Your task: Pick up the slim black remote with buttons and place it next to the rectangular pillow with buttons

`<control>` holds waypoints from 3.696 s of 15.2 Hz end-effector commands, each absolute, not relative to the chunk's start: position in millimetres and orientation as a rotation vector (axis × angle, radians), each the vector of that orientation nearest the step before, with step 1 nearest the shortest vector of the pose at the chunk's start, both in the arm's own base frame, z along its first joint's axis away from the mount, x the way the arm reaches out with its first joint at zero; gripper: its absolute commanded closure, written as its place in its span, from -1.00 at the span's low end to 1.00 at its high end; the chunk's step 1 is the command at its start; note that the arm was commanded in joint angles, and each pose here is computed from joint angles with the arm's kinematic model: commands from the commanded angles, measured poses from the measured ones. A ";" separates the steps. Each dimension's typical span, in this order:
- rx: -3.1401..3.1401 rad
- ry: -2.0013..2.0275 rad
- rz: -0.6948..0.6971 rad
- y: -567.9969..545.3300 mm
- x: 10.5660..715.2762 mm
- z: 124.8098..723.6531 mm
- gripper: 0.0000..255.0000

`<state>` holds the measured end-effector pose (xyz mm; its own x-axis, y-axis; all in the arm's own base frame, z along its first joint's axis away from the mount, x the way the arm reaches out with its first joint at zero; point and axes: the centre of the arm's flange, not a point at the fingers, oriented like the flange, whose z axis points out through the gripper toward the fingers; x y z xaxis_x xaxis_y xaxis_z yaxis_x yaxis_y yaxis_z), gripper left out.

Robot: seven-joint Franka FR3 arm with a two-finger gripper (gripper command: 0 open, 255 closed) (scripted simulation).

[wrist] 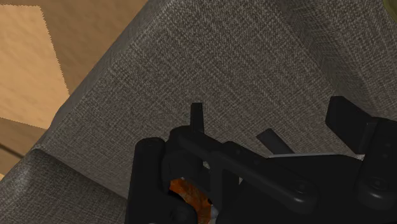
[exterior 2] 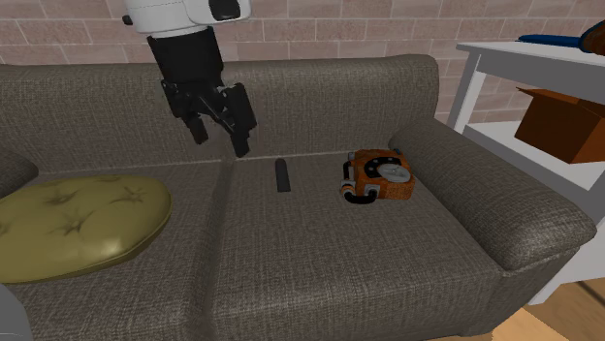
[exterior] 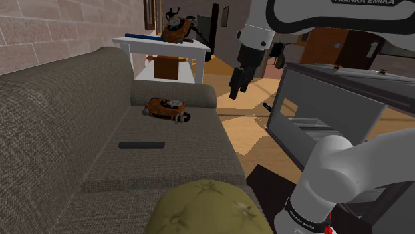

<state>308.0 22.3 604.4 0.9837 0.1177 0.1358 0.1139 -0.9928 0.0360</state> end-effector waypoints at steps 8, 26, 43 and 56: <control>3.107 0.390 0.163 35.7 390.3 556.9 -1.00; 3.052 0.931 0.022 120.4 578.1 423.0 -1.00; 2.991 1.186 -0.048 185.4 648.0 314.5 -1.00; 2.991 1.186 -0.048 185.5 648.1 314.4 1.00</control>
